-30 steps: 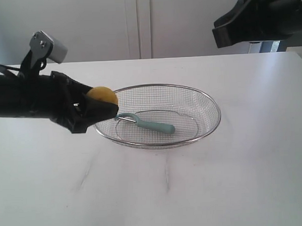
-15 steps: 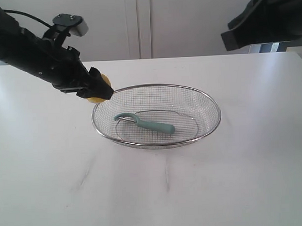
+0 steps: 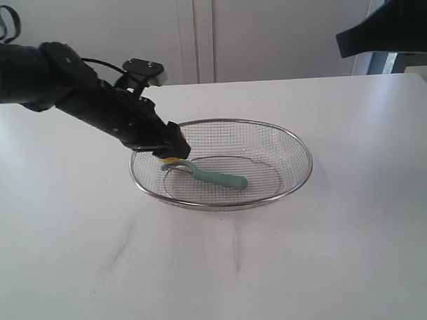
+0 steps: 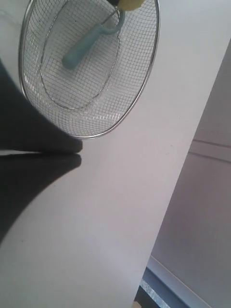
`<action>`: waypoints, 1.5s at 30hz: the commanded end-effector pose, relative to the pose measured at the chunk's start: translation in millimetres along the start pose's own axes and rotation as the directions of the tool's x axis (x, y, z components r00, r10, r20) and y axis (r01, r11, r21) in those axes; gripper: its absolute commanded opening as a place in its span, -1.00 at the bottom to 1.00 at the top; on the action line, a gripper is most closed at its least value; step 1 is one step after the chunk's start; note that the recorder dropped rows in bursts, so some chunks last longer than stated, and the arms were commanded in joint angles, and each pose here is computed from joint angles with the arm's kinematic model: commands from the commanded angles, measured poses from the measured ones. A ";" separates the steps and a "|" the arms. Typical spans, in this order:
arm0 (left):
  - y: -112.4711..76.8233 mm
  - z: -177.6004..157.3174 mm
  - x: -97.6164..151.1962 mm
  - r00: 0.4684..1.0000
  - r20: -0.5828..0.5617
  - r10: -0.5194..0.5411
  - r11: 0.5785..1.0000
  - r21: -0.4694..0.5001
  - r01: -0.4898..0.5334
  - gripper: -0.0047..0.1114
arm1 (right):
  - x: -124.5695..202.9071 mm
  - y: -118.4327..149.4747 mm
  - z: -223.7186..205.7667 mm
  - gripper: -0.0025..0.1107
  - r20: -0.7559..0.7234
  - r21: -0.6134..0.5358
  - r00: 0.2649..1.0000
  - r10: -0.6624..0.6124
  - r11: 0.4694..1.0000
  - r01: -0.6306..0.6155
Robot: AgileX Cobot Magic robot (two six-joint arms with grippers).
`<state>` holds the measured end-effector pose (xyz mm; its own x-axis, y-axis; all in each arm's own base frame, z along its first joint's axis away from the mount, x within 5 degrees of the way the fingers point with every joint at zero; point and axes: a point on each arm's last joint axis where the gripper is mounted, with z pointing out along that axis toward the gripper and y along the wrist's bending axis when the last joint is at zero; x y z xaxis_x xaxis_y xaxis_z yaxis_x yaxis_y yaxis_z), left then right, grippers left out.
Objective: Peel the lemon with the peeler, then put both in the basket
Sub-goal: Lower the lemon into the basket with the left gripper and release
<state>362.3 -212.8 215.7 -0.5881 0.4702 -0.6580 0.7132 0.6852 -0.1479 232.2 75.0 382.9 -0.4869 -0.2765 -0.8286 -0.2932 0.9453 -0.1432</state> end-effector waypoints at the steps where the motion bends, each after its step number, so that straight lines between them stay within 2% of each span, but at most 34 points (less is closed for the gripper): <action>1: -17.7 12.4 -14.5 0.992 0.119 0.044 0.997 -0.070 -0.036 -0.92 | 0.9 -2.2 -1.3 -0.96 0.001 0.021 1.000 0.012 1.000 -0.012; 4: -26.8 23.4 -17.9 0.983 0.155 0.100 0.990 -0.111 -0.083 -0.92 | 0.7 -3.6 -1.3 -0.96 0.004 0.037 1.000 0.031 0.999 -0.031; 10: -46.6 44.2 -25.1 0.962 0.156 0.222 0.973 -0.102 -0.208 -0.92 | 0.7 -3.6 -1.3 -0.96 0.004 0.037 1.000 0.031 0.999 -0.031; 12: -48.8 51.4 -23.8 0.957 0.151 0.248 0.966 -0.107 -0.234 -0.92 | 0.7 -3.6 -1.3 -0.96 0.004 0.037 1.000 0.031 0.999 -0.031; 19: -45.0 67.0 -15.0 0.962 0.126 0.244 0.966 -0.115 -0.230 -0.92 | 0.7 -3.6 -1.3 -0.96 0.004 0.037 1.000 0.031 0.999 -0.031; 22: -44.0 67.6 -15.4 0.961 0.132 0.244 0.965 -0.125 -0.228 -0.77 | 0.7 -3.6 -1.3 -0.96 0.004 0.037 1.000 0.031 0.999 -0.031; 28: -42.7 71.5 -12.6 0.962 0.126 0.242 0.966 -0.129 -0.226 -0.23 | 0.7 -3.6 -1.3 -0.96 0.004 0.037 1.000 0.031 0.999 -0.031; 33: -42.7 71.6 -12.1 0.965 0.126 0.228 0.969 -0.127 -0.213 0.13 | 0.7 -3.6 -1.3 -0.96 0.004 0.037 1.000 0.031 0.999 -0.031; 39: -43.9 72.0 -10.7 0.968 0.114 0.225 0.971 -0.110 -0.213 0.31 | 0.7 -3.6 -1.3 -0.96 0.004 0.037 1.000 0.031 0.999 -0.031; 42: -44.7 72.1 -10.1 0.971 0.111 0.214 0.974 -0.100 -0.203 0.46 | 0.7 -3.6 -1.3 -0.96 0.004 0.037 1.000 0.031 0.999 -0.031; 45: -46.3 71.0 -9.5 0.972 0.100 0.214 0.975 -0.082 -0.206 0.47 | 0.7 -3.6 -1.3 -0.96 0.004 0.037 1.000 0.031 0.999 -0.031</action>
<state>365.1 -286.4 170.1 -0.3638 0.5651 -0.7405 0.7825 0.6166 0.0861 232.9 72.1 382.5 -0.4989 -0.2495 -0.8300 -0.2521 0.9580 -0.1364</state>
